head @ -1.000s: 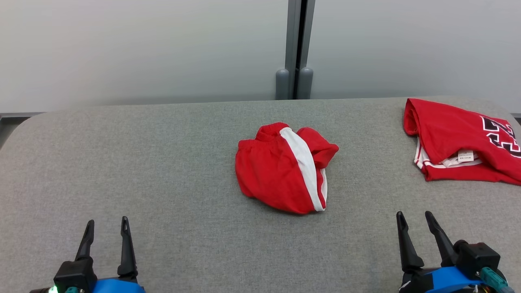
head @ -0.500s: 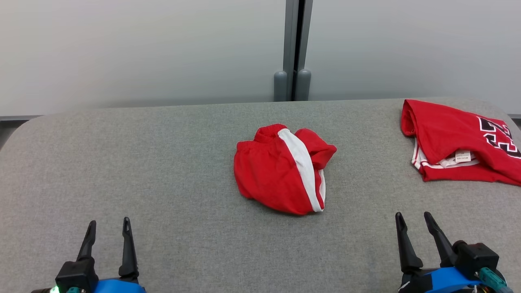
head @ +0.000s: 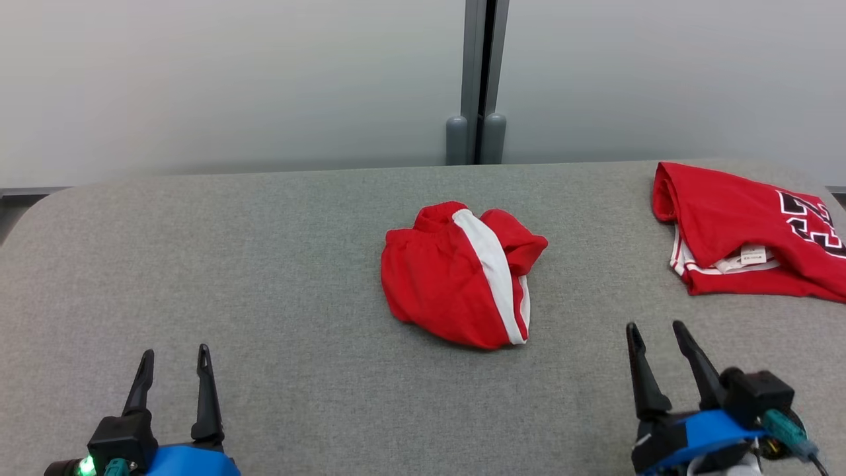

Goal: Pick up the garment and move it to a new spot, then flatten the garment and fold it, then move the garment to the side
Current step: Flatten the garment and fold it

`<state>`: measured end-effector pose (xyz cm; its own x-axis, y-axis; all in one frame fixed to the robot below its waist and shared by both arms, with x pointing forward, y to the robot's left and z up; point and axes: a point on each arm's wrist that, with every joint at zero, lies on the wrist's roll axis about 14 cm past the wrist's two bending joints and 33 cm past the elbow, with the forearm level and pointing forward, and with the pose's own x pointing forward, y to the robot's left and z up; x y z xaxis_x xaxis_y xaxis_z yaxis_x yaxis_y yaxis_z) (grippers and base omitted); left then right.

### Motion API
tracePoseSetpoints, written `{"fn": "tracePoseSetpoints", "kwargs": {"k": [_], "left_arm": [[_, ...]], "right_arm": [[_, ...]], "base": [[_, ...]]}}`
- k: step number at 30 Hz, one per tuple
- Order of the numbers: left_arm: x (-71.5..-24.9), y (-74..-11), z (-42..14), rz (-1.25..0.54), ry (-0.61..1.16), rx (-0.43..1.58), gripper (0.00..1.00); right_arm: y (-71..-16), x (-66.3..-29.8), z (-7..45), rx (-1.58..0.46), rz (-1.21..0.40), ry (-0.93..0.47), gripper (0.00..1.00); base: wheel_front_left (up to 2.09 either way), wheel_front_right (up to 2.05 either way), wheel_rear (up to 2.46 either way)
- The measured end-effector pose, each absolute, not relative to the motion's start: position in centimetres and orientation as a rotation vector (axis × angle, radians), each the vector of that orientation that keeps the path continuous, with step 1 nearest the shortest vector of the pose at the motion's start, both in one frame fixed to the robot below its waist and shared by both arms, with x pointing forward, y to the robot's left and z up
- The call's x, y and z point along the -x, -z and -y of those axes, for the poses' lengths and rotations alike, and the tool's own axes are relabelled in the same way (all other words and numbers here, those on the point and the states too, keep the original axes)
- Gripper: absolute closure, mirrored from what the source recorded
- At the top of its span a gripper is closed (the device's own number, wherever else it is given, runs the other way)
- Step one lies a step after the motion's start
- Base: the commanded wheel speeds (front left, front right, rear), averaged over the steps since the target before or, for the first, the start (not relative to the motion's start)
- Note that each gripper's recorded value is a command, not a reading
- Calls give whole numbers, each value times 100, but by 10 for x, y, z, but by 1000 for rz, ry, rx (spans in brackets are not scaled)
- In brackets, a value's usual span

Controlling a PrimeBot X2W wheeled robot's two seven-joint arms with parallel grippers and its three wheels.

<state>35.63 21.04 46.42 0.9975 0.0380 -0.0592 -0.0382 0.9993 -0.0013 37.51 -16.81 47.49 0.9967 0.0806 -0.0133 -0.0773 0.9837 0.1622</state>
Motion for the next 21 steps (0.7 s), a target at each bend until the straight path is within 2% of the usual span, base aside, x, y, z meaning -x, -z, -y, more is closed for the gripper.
{"fn": "tracePoseSetpoints", "kwargs": {"k": [5, 10, 16, 21], "left_arm": [[-358, -464, -209, -60, -41, 6, 0], [-367, -469, -213, -42, -53, 9, 0], [-372, -468, -219, -45, -82, 23, 0], [-372, -460, -225, -69, -110, 33, 0]], "right_arm": [[-501, -412, 137, -108, 29, -187, 0], [-544, -464, 102, -43, 94, -299, 0], [-539, -508, 62, 63, -23, -412, 0], [-497, -523, 34, 139, -217, -488, 0]], "base": [[0, 0, 0], [0, 0, 0], [0, 0, 0], [0, 0, 0]]}}
